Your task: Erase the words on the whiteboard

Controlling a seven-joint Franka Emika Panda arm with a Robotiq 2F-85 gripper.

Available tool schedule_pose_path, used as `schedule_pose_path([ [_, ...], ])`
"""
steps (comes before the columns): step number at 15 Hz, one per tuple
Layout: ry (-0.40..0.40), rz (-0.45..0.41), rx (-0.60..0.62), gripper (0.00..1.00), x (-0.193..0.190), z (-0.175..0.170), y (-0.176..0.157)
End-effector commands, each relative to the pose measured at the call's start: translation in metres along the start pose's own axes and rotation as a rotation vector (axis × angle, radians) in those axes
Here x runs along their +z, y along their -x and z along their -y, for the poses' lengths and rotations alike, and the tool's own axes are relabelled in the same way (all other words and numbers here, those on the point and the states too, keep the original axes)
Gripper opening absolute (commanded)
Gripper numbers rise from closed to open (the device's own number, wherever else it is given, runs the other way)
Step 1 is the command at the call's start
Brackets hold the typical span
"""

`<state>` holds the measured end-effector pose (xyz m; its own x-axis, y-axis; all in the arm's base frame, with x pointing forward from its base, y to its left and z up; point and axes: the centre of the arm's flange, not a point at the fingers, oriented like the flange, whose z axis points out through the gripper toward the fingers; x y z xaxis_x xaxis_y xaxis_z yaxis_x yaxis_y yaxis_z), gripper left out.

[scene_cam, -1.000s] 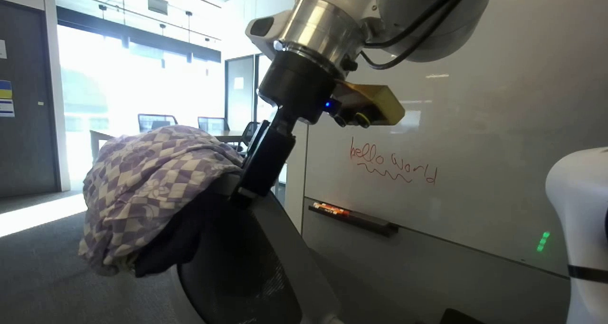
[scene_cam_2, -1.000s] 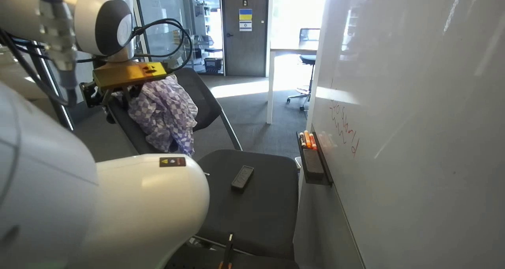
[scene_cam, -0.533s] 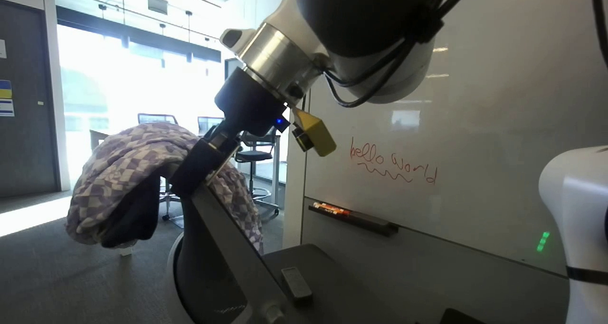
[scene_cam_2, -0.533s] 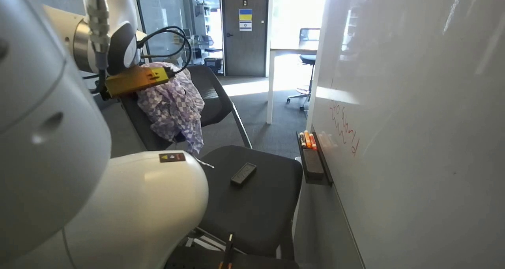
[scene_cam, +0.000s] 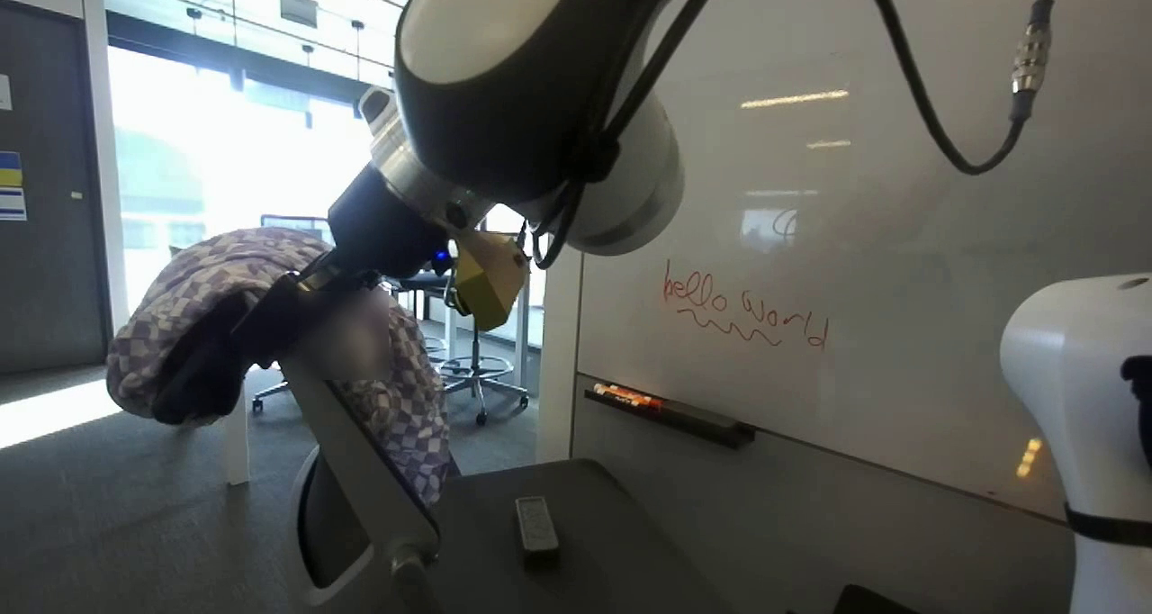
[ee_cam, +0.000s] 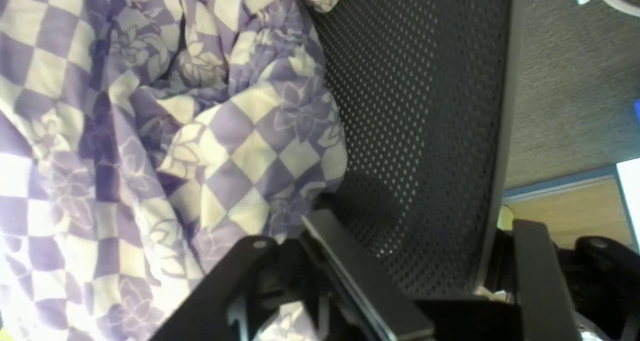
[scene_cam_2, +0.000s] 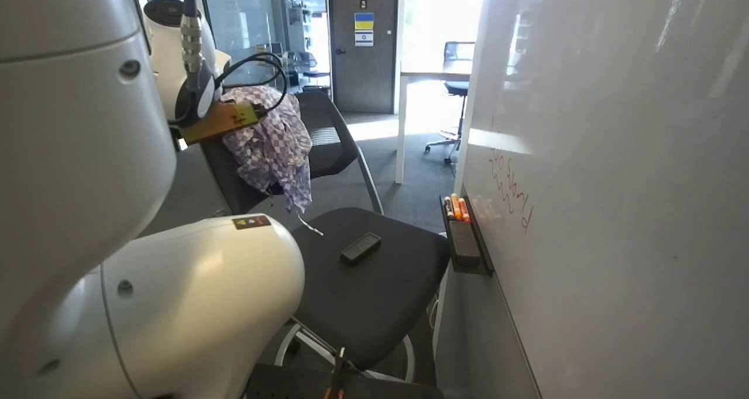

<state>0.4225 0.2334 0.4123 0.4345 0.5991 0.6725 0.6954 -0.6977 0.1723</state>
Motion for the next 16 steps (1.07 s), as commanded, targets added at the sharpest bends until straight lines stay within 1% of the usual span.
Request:
schedule_pose_path([
  [1,-0.055,0.152,0.086,0.86,0.01,-0.008,-0.003],
  [2,-0.093,0.189,0.104,0.93,0.001,-0.004,-0.001],
  [3,-0.121,0.206,0.098,1.0,-0.006,-0.001,0.002],
  [5,-0.133,0.245,0.101,1.0,-0.025,0.007,0.0],
  [6,-0.147,0.279,0.125,1.0,-0.036,0.009,-0.004],
  [8,-0.168,0.313,0.18,1.0,-0.059,0.01,-0.012],
  [9,-0.128,0.299,0.171,1.0,-0.069,0.004,-0.012],
  [11,-0.059,0.318,0.215,1.0,-0.083,-0.016,-0.008],
  [13,0.027,0.317,0.283,1.0,-0.09,-0.048,0.006],
  [16,0.12,0.31,0.436,1.0,-0.109,-0.093,0.028],
])
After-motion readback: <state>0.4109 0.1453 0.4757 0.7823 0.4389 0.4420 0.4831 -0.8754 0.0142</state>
